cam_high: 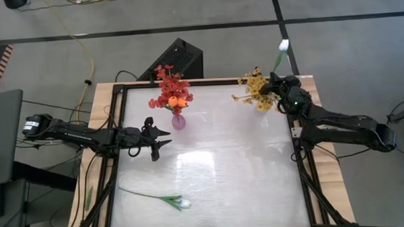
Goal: Sort flowers into vase by color
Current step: Put the top white tulip into the transparent vase
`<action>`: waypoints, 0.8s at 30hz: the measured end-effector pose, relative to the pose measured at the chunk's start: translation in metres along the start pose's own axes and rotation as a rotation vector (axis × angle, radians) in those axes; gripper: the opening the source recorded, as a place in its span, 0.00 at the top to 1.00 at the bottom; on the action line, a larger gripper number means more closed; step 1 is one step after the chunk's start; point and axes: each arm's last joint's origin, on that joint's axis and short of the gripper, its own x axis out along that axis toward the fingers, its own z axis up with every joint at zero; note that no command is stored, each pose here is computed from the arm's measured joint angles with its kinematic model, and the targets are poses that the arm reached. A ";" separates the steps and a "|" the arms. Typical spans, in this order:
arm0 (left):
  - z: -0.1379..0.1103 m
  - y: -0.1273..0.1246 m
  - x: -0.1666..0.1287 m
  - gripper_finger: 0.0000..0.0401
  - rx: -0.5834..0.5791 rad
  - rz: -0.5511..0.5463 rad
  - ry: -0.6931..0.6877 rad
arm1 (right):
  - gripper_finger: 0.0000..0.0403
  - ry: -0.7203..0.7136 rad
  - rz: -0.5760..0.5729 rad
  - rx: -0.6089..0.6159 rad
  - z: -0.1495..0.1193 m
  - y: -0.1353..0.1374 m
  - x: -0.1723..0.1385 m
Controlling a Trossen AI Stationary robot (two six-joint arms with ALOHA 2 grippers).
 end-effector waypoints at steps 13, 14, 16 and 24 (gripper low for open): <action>-0.002 0.000 0.000 0.65 0.004 0.001 0.020 | 0.95 0.045 0.023 -0.062 -0.031 -0.002 -0.016; -0.002 0.000 0.000 0.65 0.004 0.001 0.020 | 0.95 0.048 0.031 -0.063 -0.031 -0.001 -0.017; -0.002 0.000 0.000 0.65 0.003 0.002 0.020 | 0.95 0.052 0.047 -0.074 -0.032 0.000 -0.019; -0.002 0.000 0.000 0.65 -0.001 0.002 0.019 | 0.91 0.051 0.115 -0.197 -0.030 0.005 -0.027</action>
